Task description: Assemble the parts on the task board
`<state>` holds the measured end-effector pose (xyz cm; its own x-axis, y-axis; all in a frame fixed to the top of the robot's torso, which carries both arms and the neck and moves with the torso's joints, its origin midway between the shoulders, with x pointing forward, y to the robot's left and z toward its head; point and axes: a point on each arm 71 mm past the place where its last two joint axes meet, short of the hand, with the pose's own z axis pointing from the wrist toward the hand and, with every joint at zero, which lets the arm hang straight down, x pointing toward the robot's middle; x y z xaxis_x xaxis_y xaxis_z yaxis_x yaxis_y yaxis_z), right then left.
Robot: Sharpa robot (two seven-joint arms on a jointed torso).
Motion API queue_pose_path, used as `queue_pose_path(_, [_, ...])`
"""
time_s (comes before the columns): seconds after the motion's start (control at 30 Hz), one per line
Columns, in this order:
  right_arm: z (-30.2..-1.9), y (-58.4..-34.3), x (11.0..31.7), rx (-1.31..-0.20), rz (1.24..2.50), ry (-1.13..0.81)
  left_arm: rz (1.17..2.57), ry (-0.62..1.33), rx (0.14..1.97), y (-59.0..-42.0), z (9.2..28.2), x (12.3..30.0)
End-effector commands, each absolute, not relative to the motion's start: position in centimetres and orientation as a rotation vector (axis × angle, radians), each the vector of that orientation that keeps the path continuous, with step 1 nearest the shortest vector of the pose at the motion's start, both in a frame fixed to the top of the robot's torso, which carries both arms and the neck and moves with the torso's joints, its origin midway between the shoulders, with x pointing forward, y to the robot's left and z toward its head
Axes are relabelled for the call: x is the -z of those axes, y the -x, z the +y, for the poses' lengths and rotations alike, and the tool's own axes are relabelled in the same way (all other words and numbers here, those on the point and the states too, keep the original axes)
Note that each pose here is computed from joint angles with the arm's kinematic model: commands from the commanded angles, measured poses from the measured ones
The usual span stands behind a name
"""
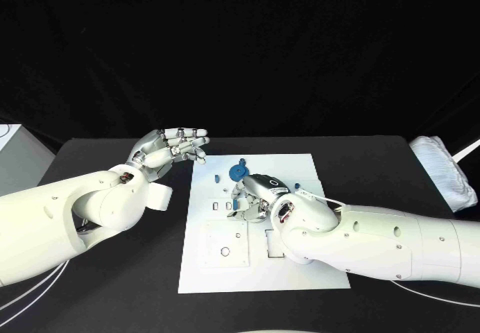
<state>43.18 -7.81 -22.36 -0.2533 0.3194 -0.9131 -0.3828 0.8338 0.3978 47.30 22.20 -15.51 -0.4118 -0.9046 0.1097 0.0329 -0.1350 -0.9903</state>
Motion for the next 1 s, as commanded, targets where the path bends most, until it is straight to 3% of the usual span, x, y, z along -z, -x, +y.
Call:
queue_pose_path(0.03, [-8.0,-42.8,21.8,-0.706,1.647,0.047,1.433,0.996,1.633,-47.3,21.9,15.5])
queue_pose_path(0.23, [-9.0,-42.6,20.3,-0.831,1.611,0.031,1.554,0.977,1.487,-47.7,21.8,16.4])
queue_pose_path(0.5, [-12.3,-43.8,17.5,-0.966,1.592,0.005,1.884,0.825,1.254,-48.0,21.3,17.6])
queue_pose_path(0.73, [-17.0,-45.4,15.1,-0.979,1.585,-0.164,2.157,0.581,0.969,-49.0,20.0,17.6])
queue_pose_path(1.0, [-20.3,-46.9,13.7,-0.939,1.539,-0.234,2.313,0.384,0.683,-50.3,17.8,17.7])
